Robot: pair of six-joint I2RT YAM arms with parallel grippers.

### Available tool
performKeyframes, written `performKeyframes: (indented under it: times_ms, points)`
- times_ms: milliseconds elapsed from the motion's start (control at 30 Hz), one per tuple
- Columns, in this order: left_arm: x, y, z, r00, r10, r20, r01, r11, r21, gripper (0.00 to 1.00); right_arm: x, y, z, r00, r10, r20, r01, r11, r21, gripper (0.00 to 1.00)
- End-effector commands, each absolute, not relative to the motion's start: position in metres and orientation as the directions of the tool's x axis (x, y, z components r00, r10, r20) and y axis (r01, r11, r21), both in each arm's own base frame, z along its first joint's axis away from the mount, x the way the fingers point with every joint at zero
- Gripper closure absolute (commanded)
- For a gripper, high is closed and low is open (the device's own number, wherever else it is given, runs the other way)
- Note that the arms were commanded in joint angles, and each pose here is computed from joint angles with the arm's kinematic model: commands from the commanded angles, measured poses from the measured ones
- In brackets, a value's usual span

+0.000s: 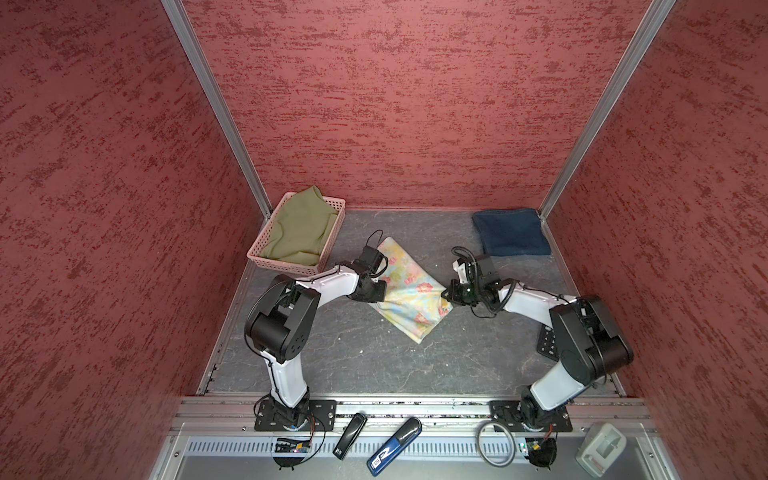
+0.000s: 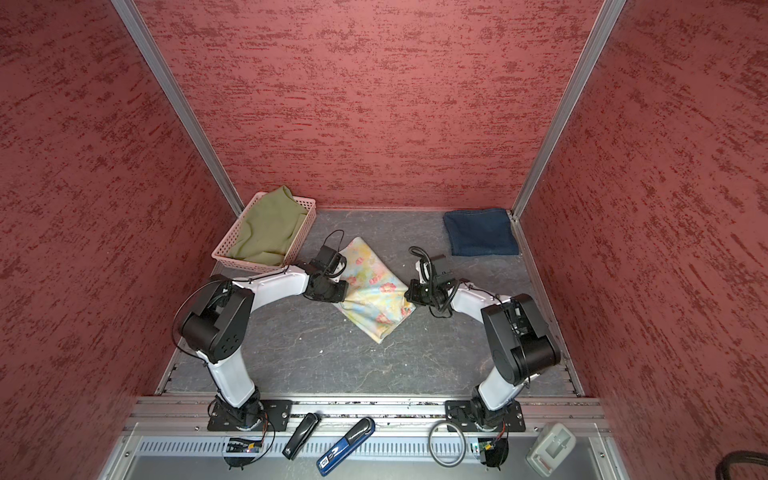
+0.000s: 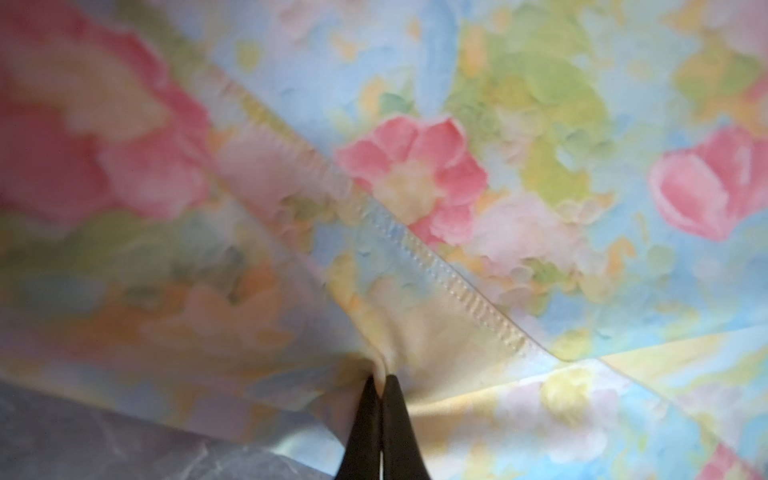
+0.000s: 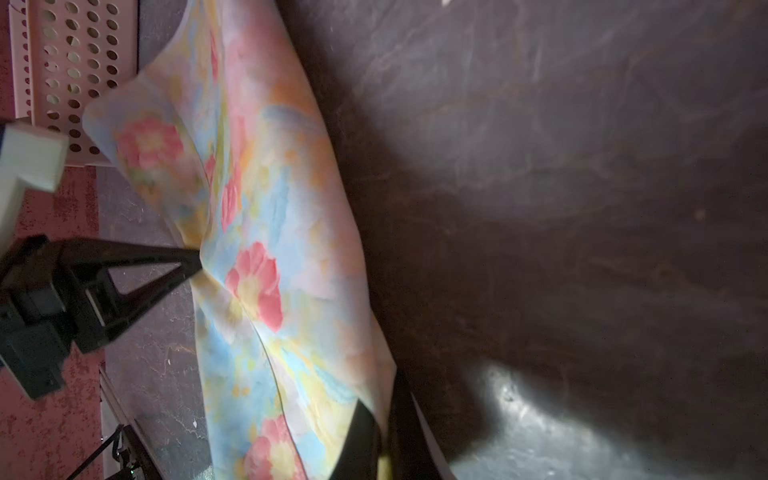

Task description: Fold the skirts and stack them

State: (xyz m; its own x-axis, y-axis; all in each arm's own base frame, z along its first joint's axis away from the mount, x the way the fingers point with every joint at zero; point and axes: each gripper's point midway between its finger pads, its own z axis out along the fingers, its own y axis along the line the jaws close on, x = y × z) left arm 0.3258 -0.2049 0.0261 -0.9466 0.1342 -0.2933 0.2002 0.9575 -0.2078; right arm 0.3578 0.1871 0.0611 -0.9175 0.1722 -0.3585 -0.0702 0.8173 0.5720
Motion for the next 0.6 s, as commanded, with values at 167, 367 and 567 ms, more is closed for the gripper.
performKeyframes:
  times_ms: [167,367,567]
  points:
    - [0.243,-0.231,0.029,-0.958,0.168,-0.231,0.217,0.955,-0.203,1.0,0.456,0.151,0.066,-0.875,0.144,-0.462,-0.078,0.9,0.429,0.82]
    - [0.236,-0.234,0.052,-0.944,0.147,-0.295,0.212,0.956,-0.201,0.62,0.515,0.14,0.118,-0.805,0.15,-0.574,-0.104,0.917,0.386,0.16]
    - [0.277,-0.224,0.101,-0.898,0.067,-0.434,0.195,0.946,-0.259,0.05,0.472,0.113,0.155,-0.772,0.21,-0.6,-0.055,0.918,0.392,0.13]
